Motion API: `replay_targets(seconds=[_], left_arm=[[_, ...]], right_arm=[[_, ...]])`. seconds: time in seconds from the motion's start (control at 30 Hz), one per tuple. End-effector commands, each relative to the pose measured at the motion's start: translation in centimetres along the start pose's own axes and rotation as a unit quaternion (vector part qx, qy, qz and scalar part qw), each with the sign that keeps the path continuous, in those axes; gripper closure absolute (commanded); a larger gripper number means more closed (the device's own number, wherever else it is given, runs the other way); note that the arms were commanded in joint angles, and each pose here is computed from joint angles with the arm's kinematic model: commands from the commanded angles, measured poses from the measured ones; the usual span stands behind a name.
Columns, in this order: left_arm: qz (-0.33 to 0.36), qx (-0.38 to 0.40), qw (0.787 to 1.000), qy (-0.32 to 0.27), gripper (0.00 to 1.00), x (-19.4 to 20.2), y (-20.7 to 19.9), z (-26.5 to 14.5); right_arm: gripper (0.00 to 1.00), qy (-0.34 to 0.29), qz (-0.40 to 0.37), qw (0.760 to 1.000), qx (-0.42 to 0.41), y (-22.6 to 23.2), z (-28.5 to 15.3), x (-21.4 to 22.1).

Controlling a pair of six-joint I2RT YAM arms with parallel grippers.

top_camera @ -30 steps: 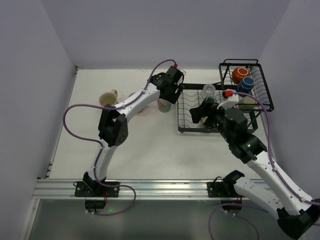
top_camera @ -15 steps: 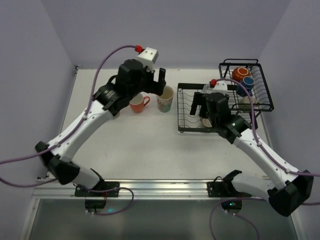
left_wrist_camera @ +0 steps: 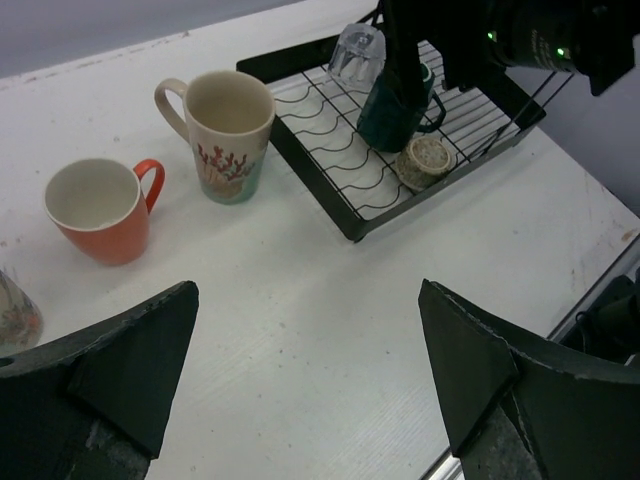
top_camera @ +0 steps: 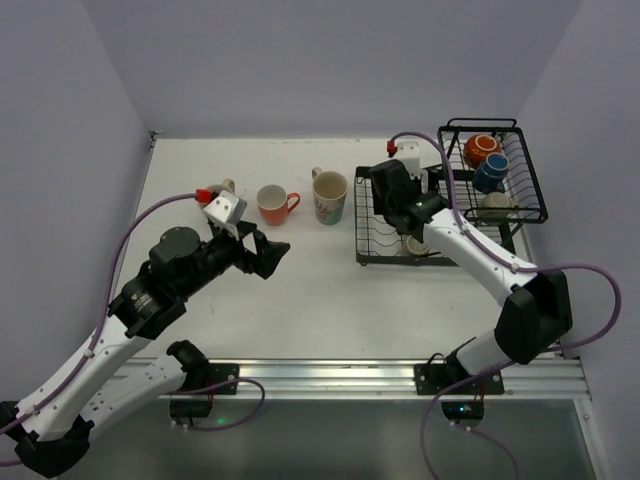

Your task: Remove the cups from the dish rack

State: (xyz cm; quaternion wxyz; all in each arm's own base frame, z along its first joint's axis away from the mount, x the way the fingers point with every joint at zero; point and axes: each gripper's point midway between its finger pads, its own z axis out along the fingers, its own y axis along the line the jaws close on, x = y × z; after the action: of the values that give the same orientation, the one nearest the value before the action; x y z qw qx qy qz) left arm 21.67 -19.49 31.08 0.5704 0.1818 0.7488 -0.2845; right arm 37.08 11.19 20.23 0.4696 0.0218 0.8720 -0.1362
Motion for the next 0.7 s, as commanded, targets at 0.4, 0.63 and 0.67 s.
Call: replay_targets(seconds=[0.4, 0.63, 0.67], left_arm=[[0.012, 0.086, 0.996, -0.006, 0.04, 3.4, -2.0, -0.8], [0.017, 0.086, 0.996, 0.009, 0.04, 4.2, -2.3, -0.5], [0.019, 0.087, 0.996, 0.012, 0.04, 4.4, -2.4, -0.5]], right_arm=[[0.01, 0.016, 0.042, 0.99, 0.134, -1.8, 4.8, 0.3], [0.01, 0.007, 0.12, 0.983, 0.138, -1.6, 5.9, 1.0], [0.01, 0.0, 0.138, 0.982, 0.132, -1.5, 6.2, 0.7]])
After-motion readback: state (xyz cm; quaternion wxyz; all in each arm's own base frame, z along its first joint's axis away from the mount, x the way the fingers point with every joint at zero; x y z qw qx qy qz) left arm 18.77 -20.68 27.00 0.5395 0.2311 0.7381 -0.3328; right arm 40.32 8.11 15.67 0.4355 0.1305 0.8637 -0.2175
